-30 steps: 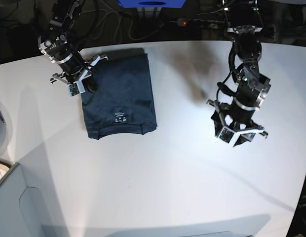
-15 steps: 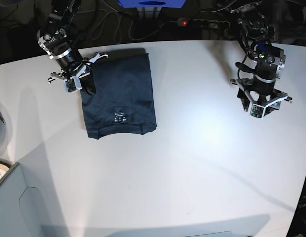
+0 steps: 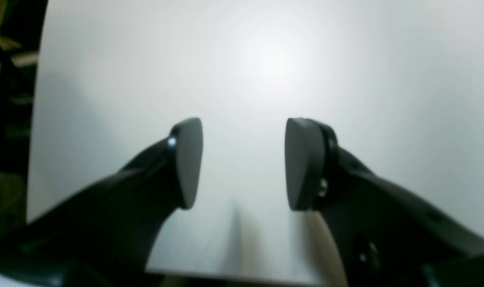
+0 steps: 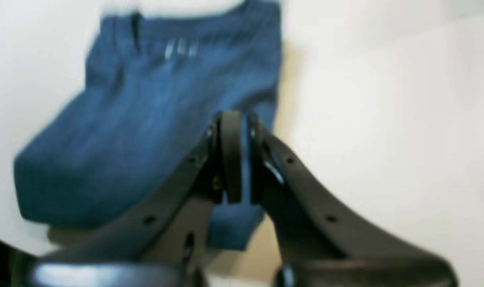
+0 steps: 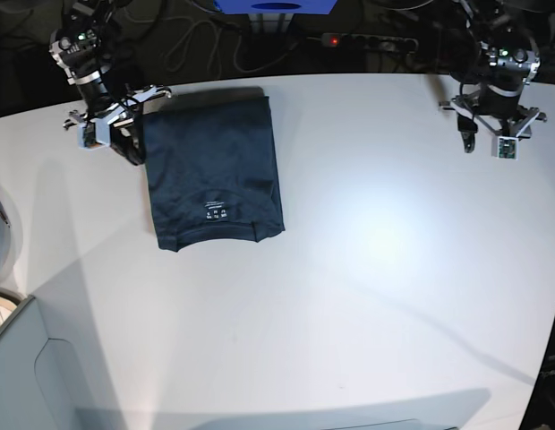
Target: Fold the T-shirt properly
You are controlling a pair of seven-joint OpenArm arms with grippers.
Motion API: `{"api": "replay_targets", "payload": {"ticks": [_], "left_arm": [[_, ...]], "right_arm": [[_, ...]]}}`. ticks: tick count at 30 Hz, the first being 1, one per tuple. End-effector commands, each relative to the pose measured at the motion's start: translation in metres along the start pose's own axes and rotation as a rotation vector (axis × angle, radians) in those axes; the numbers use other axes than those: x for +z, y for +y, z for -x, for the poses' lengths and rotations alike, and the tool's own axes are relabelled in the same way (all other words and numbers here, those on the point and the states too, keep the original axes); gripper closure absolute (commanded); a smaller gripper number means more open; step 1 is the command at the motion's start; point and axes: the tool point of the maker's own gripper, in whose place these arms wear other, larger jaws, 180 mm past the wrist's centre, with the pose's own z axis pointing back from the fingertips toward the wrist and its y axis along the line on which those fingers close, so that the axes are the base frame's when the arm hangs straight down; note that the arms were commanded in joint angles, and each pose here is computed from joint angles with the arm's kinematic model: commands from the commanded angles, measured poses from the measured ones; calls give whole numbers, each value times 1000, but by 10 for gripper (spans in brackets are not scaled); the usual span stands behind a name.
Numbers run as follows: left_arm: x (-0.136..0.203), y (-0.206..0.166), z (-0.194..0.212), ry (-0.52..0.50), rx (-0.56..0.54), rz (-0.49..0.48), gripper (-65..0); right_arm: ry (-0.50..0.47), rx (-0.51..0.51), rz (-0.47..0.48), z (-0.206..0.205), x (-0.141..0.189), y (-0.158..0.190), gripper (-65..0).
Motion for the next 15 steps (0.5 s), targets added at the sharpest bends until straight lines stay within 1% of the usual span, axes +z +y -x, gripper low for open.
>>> {"api": "replay_targets", "payload": {"ticks": [1,2,4,8,9,12,15], "left_arm": [[10,7,-1,-19,5,-10,-296],[16,9,4,-14,18,-9,-269],[34,12,22,34,40,-1,-188],[68,18,64,166,99,24,-19],[76,18,75,203,107,31,0],[94,1,116,331,121,88,0],[109,-14,153,418,137,128,0]], "right_arm": [[-47,13,-12,-14,7,4,-1],[-40,23,-3,-14,14,3,-1],[-16,39,12,-10,28,3,-1],[97,25,50,20,60,-1,-1],[127,18,53,29,68,0,-1],[220,-10,55,54,90,5,-1],[379,-55,51,93,111,10,-1]]}}
